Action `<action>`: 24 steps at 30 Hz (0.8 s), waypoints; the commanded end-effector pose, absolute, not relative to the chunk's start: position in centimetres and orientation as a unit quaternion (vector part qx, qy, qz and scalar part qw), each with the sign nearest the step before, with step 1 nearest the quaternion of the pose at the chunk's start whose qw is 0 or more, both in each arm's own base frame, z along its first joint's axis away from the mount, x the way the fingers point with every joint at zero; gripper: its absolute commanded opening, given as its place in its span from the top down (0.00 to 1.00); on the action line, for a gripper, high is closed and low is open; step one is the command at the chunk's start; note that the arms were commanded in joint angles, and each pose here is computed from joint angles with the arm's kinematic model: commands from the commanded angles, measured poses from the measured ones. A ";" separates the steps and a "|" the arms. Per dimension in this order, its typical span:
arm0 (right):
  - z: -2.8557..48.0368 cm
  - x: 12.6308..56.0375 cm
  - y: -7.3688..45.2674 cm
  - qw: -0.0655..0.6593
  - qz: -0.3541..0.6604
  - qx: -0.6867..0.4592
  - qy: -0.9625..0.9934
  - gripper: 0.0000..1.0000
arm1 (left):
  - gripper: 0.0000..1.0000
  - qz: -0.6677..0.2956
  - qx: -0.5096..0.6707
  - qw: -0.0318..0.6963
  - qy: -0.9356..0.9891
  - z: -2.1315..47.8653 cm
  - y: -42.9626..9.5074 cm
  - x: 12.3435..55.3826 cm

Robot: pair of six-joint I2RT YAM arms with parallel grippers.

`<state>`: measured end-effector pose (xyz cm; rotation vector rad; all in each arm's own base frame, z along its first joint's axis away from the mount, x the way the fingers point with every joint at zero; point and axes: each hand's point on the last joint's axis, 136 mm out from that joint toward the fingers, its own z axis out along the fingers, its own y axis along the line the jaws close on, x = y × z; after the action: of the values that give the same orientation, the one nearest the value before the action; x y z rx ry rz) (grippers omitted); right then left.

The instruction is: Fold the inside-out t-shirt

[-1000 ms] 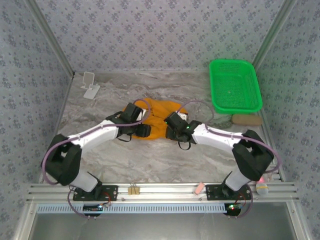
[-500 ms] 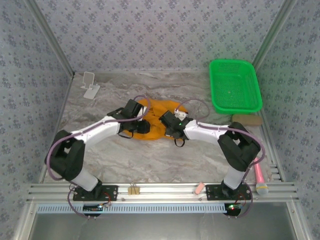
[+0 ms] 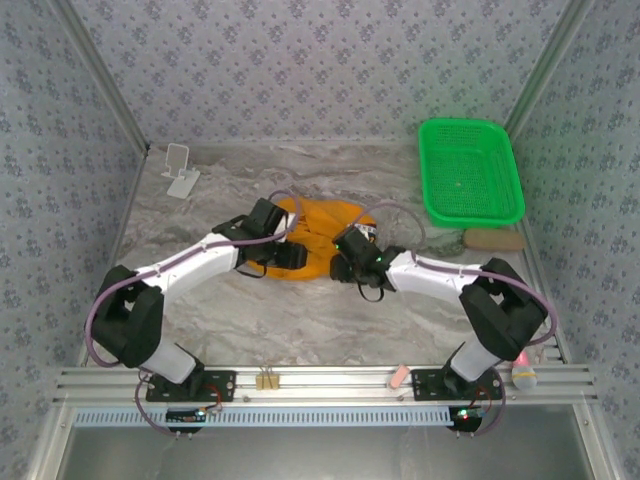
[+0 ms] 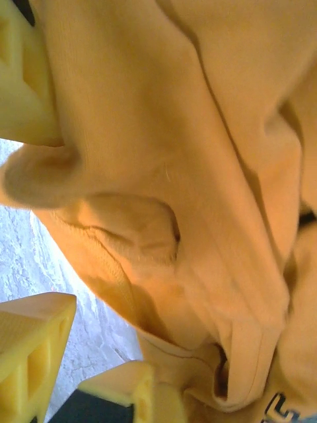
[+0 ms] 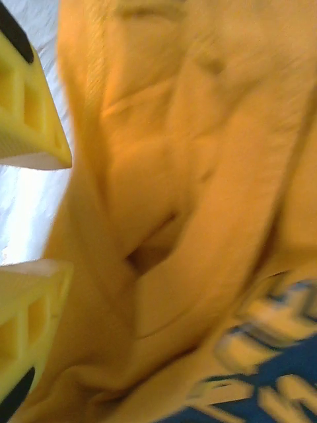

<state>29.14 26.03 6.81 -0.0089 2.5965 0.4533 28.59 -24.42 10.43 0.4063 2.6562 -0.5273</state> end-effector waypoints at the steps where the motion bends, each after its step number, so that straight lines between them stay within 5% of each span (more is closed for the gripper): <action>1: 5.8 30.1 25.6 0.223 0.157 0.044 0.961 0.54 | 0.40 -0.123 0.190 0.210 0.951 10.1 -24.0 29.3; 6: 3.1 32.1 25.6 0.208 0.120 0.087 0.967 0.49 | 0.42 -0.034 0.200 0.192 0.960 7.4 -22.2 30.8; 8: 2.2 32.3 25.8 0.199 0.109 0.093 0.969 0.51 | 0.51 -0.034 0.200 0.171 0.964 6.4 -22.1 31.0; 11: 2.1 32.0 25.5 0.200 0.098 0.100 0.970 0.80 | 0.82 -0.085 0.182 0.145 0.969 6.8 -23.1 30.6; 13: 3.6 32.0 24.9 0.224 0.093 0.097 0.965 0.96 | 0.83 -0.142 0.174 0.160 0.961 8.5 -24.5 30.4; 24: 12.1 31.6 23.7 0.319 0.117 -0.036 0.940 1.00 | 0.83 -0.333 0.109 0.197 0.916 13.5 -25.0 30.9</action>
<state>32.35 25.08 11.77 0.0592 2.4975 0.3984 31.22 -24.06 13.01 0.3055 2.6011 -0.7659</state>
